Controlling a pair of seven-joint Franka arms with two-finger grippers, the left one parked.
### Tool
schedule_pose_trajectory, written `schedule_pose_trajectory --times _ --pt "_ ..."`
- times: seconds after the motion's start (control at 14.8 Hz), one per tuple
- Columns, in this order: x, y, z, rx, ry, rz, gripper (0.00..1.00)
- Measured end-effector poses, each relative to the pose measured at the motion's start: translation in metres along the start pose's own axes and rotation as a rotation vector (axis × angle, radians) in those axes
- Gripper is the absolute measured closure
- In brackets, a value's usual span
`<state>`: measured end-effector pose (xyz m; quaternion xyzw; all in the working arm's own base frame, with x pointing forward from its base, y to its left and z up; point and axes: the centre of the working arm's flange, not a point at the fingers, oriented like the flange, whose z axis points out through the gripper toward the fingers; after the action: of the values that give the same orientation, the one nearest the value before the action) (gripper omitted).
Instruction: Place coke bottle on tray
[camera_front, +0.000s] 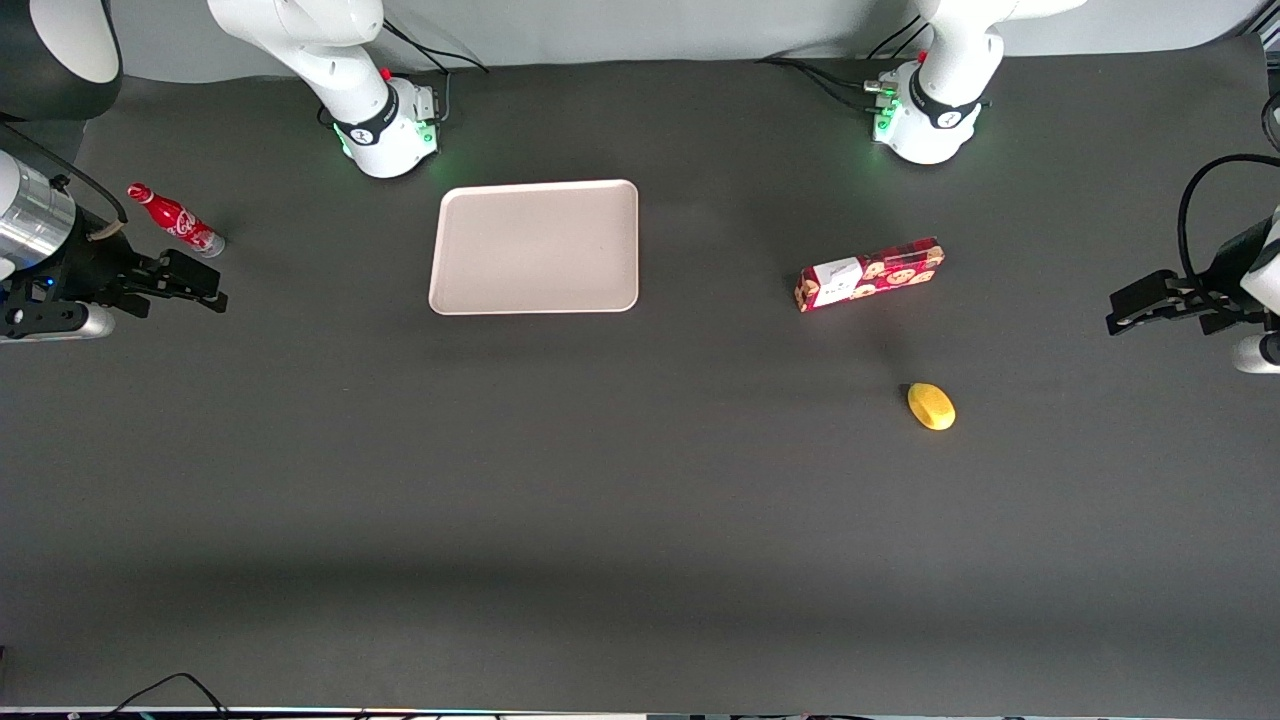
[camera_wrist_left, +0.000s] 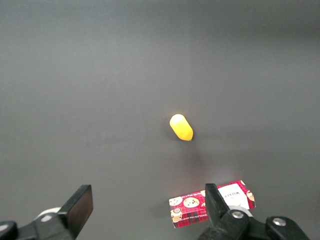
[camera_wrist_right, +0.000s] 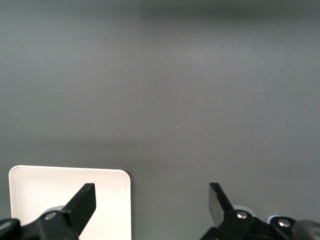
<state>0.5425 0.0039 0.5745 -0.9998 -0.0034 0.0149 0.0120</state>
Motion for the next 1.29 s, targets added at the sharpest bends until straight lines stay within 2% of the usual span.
schedule_pose_trajectory --times 0.61,0.88,1.15,1.29 --pt "-0.001 0.001 0.0 -0.003 -0.009 0.0 0.0" --pt "-0.014 0.027 0.001 -0.075 -0.092 0.026 0.0" --pt "-0.038 0.096 -0.003 -0.053 -0.129 0.017 0.0" --pt "-0.059 0.125 0.004 -0.07 -0.152 0.017 0.0"
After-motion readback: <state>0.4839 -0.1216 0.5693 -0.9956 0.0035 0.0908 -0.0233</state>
